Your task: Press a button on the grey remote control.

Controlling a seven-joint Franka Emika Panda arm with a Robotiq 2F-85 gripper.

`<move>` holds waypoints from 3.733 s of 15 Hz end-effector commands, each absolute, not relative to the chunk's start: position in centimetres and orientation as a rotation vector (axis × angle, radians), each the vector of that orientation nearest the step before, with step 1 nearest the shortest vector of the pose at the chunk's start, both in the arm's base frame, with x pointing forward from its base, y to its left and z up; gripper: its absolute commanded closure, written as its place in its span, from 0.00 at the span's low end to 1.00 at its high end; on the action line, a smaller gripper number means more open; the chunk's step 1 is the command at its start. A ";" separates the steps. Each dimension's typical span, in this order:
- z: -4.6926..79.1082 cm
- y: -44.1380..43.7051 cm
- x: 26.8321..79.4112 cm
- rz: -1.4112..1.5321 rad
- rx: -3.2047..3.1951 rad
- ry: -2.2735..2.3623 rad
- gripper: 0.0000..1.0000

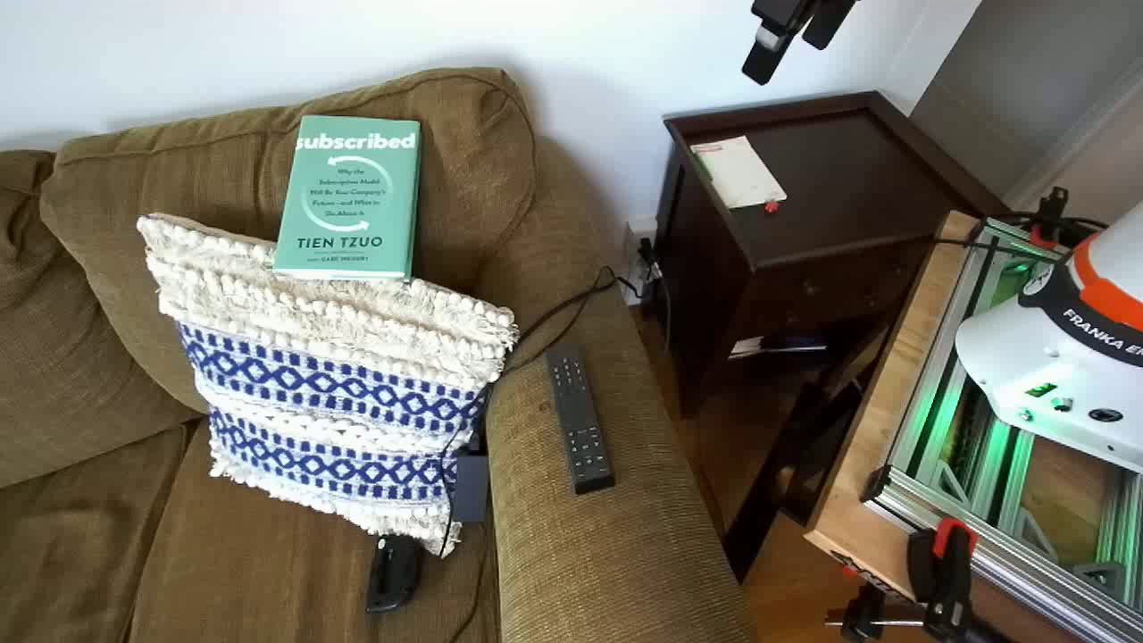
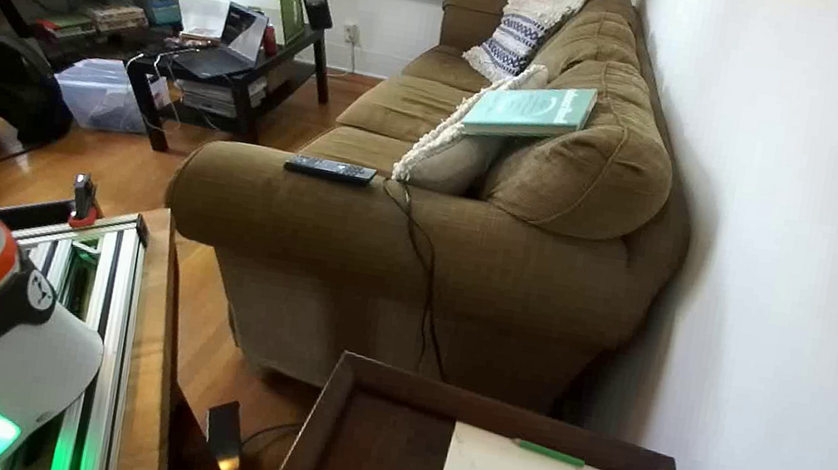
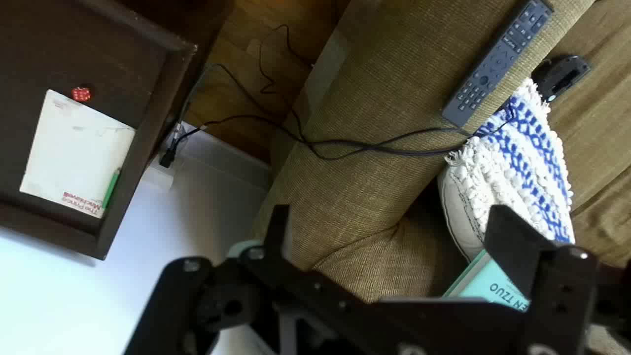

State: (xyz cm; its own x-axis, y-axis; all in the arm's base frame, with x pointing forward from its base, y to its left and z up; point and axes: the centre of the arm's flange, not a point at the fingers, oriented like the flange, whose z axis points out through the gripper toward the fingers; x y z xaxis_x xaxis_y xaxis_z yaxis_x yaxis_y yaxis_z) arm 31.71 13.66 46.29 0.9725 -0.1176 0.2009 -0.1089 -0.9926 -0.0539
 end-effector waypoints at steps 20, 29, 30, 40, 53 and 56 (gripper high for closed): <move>41.1 24.3 33.4 -0.348 -2.924 -0.481 0.00; 34.9 29.6 33.1 -0.347 -2.703 -1.036 0.00; 34.5 30.2 33.1 -0.366 -2.696 -1.065 0.00; 31.3 31.8 33.3 -0.369 -2.720 -1.158 0.00; 26.1 33.1 33.4 -0.353 -2.687 -1.270 0.00; 24.6 33.6 33.6 -0.405 -2.676 -1.300 0.25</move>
State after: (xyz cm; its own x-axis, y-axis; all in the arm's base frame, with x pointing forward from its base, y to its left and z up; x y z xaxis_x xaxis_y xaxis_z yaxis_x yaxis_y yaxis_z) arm 33.27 32.97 26.73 0.6142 0.7350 0.2874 0.7728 -0.6339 -0.0305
